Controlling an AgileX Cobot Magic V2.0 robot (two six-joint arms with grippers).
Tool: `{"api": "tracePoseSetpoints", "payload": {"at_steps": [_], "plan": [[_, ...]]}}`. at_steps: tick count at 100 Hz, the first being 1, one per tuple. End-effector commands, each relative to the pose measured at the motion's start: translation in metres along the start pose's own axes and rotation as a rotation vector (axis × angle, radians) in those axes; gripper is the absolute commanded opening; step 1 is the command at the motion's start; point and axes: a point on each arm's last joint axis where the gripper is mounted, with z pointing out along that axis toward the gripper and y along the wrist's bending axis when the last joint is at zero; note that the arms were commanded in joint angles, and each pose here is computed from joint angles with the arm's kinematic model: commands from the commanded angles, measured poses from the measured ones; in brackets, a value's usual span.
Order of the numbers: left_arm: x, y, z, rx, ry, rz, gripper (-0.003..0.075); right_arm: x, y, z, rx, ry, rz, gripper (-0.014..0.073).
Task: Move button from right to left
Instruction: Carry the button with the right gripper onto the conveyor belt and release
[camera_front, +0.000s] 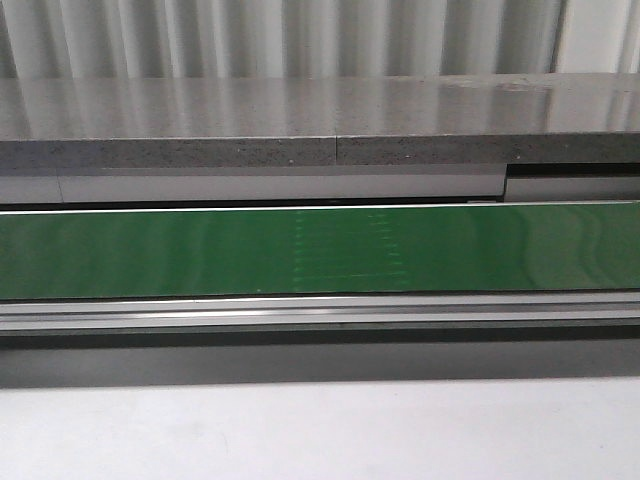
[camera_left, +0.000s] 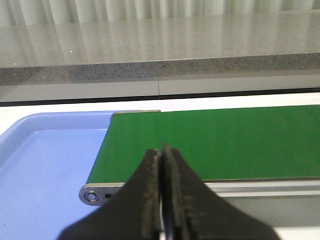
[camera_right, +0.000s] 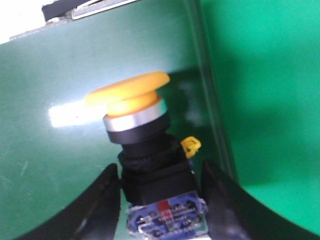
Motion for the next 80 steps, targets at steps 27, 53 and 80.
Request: {"api": "tracePoseSetpoints", "payload": {"at_steps": [27,53,80], "plan": [[-0.001,0.0,-0.001,-0.007,-0.091,-0.012,-0.002,-0.011,0.005,-0.017,-0.014,-0.126,0.007,0.0222],[-0.001,0.0,-0.001,-0.007,-0.091,-0.012,-0.002,-0.011,0.007,-0.017,-0.045,-0.13,0.032,0.0547],[-0.001,0.0,-0.001,-0.007,-0.091,-0.012,-0.002,-0.011,0.011,-0.029,-0.057,-0.178,-0.028,0.0531]]}}
